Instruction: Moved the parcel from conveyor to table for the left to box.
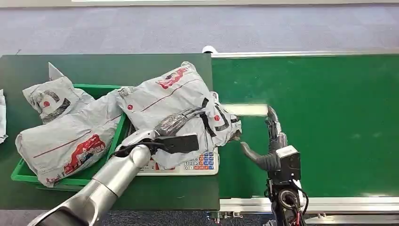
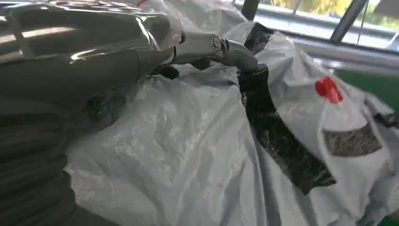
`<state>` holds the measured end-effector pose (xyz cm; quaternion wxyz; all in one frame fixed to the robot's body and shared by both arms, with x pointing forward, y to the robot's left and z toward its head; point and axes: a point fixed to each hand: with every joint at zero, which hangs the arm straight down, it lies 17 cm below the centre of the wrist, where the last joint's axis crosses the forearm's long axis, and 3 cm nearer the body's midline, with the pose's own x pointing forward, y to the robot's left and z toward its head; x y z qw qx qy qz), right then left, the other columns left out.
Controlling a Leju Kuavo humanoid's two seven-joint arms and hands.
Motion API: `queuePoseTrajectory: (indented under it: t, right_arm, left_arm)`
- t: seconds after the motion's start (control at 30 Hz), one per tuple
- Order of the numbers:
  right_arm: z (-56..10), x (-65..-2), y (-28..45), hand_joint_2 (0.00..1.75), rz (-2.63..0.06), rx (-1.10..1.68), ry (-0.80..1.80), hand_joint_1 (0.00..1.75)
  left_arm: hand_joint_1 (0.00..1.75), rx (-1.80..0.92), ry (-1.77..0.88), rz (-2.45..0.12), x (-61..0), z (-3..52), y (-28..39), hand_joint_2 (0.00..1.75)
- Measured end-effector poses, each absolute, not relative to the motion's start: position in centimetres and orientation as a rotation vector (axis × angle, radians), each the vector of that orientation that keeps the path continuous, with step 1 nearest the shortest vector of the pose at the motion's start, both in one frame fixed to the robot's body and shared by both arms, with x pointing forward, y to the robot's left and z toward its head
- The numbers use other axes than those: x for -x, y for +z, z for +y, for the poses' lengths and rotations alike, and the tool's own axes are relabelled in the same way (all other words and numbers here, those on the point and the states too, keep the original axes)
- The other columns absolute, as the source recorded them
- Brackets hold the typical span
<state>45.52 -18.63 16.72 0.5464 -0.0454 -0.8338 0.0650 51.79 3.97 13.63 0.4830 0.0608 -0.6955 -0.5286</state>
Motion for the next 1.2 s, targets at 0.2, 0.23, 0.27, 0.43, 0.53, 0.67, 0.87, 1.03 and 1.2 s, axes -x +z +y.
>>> queuePoseTrajectory:
  t: [0.2, 0.23, 0.27, 0.43, 0.53, 0.67, 0.87, 1.03, 1.2]
  right_arm:
    - [-18.8, -45.7, 16.4, 1.75, -1.966, 0.143, 0.173, 0.0]
    - [-18.9, -45.7, 16.4, 1.75, -1.966, 0.146, 0.173, 0.0]
    - [-19.0, -45.7, 16.4, 1.75, -1.966, 0.148, 0.175, 0.0]
    - [-19.8, -45.8, 16.4, 1.75, -1.969, 0.163, 0.156, 0.0]
    - [-20.0, -45.8, 16.4, 1.75, -1.969, 0.164, 0.147, 0.0]
    - [-20.3, -45.8, 16.4, 1.75, -1.974, 0.163, 0.133, 0.0]
    - [-20.6, -45.3, 16.0, 1.75, -1.969, 0.154, 0.089, 0.0]
    - [-20.9, -45.3, 15.8, 1.75, -1.964, 0.158, 0.071, 0.0]
    - [-21.1, -45.2, 15.6, 1.75, -1.955, 0.167, 0.075, 0.0]
  left_arm:
    - [0.0, -0.138, -1.348, -1.632, -51.7, 3.8, 11.7, 1.75]
    - [0.0, -0.138, -1.35, -1.628, -51.8, 3.8, 11.6, 1.75]
    - [0.0, -0.137, -1.349, -1.625, -51.8, 3.8, 11.6, 1.75]
    - [0.0, -0.134, -1.312, -1.645, -52.1, 3.9, 12.0, 1.75]
    - [1.59, -0.131, -1.283, -1.667, -52.2, 4.1, 12.4, 1.75]
    - [1.75, -0.109, -1.207, -1.73, -52.2, 4.2, 13.5, 1.75]
    - [1.75, -0.055, -1.038, -1.898, -51.6, 4.7, 17.7, 1.75]
    - [1.75, -0.096, -0.931, -2.128, -50.3, 5.3, 22.6, 1.75]
    - [1.75, -0.435, -0.875, -2.323, -49.4, 7.4, 27.1, 1.75]
